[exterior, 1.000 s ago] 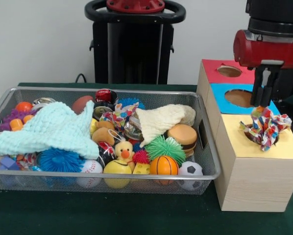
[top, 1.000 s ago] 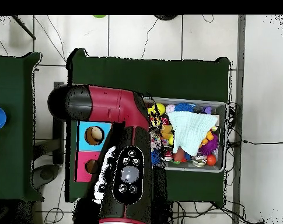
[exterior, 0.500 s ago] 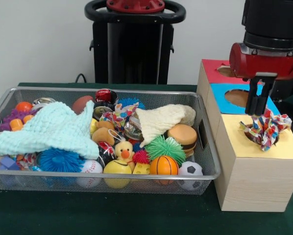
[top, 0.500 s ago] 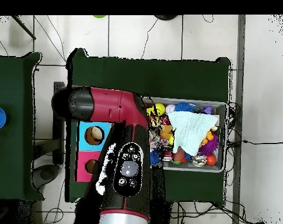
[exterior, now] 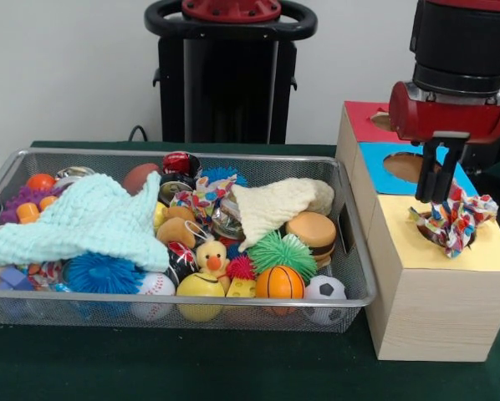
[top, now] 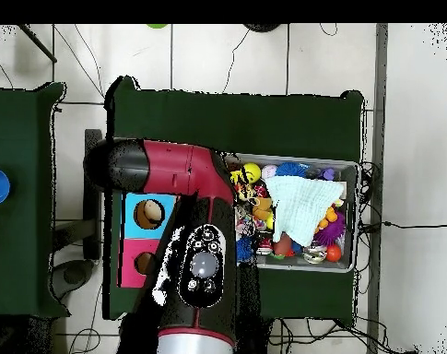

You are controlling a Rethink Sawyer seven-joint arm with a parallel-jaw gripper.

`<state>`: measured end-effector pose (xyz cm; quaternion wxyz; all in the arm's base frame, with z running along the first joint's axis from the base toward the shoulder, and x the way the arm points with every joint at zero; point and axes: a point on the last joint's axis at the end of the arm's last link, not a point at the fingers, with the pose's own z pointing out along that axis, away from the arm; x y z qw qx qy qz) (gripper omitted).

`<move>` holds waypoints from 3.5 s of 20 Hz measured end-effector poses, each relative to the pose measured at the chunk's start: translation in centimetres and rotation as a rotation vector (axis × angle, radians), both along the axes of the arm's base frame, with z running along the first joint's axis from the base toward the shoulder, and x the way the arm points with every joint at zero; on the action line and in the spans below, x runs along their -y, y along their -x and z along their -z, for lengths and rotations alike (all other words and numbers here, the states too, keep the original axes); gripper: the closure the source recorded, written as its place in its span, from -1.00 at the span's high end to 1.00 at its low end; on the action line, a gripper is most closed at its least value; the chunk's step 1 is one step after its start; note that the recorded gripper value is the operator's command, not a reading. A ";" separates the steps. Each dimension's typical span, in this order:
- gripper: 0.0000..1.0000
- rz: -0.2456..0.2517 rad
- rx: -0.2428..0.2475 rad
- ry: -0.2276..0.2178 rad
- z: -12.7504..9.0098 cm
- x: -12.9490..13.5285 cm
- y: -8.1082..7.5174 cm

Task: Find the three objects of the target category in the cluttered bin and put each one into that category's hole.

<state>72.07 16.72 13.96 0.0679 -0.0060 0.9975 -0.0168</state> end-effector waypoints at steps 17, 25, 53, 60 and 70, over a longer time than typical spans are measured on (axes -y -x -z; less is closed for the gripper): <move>-1.00 0.021 0.031 -0.033 -0.5 -0.8 -0.8; -1.00 0.022 0.061 -0.037 -0.4 -1.0 -1.2; -1.00 0.001 0.033 -0.010 4.6 -2.1 0.2; -1.00 -0.013 0.026 -0.009 4.6 -3.1 0.5; -1.00 -0.016 -0.033 -0.010 4.7 -3.2 0.4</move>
